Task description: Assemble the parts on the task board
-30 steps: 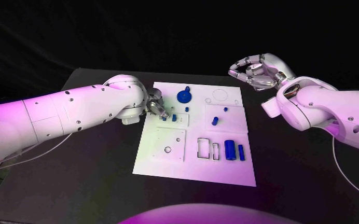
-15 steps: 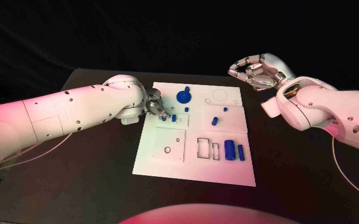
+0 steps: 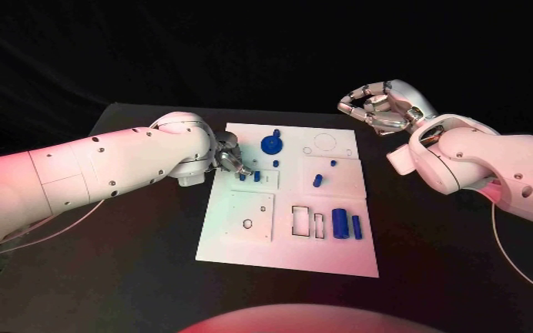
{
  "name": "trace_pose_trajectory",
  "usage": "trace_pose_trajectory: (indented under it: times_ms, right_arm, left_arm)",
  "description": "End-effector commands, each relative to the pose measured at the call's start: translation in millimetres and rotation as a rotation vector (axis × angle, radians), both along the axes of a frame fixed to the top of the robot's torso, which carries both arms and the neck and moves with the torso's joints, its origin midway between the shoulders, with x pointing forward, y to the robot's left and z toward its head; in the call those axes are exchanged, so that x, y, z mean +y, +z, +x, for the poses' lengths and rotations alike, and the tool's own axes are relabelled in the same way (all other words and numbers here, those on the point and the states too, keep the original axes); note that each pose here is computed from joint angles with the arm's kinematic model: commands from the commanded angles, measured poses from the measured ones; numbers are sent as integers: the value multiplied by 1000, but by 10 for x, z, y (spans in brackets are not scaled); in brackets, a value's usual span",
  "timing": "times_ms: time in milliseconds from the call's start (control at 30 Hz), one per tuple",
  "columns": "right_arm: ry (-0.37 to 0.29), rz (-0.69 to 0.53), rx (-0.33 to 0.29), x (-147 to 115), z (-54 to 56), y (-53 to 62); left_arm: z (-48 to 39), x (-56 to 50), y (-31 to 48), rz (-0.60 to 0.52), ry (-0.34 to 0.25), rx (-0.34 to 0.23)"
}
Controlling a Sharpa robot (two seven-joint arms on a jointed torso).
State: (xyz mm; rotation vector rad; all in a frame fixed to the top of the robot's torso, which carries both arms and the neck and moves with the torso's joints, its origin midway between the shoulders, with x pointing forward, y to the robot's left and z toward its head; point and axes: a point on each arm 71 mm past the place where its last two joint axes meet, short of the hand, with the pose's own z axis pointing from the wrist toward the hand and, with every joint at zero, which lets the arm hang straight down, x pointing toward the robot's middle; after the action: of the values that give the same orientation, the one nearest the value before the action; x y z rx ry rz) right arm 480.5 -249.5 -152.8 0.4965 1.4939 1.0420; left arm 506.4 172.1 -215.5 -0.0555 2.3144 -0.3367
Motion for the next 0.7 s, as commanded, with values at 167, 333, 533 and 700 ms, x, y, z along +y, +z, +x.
trace_pose_trajectory:
  times_ms: [167, 333, 533, 700]
  right_arm:
    - [7, 0, -9, 3, -1, 3]
    - [4, -1, -10, -5, 1, 3]
    - [1, -1, -9, -11, 2, 3]
    - [2, -1, -8, -11, 1, 2]
  left_arm:
    - [30, 9, 109, -55, 29, -49]
    - [67, 39, 222, -90, 61, -105]
    - [99, 28, 346, -115, 74, -167]
    - [92, -131, 399, -219, 25, -203]
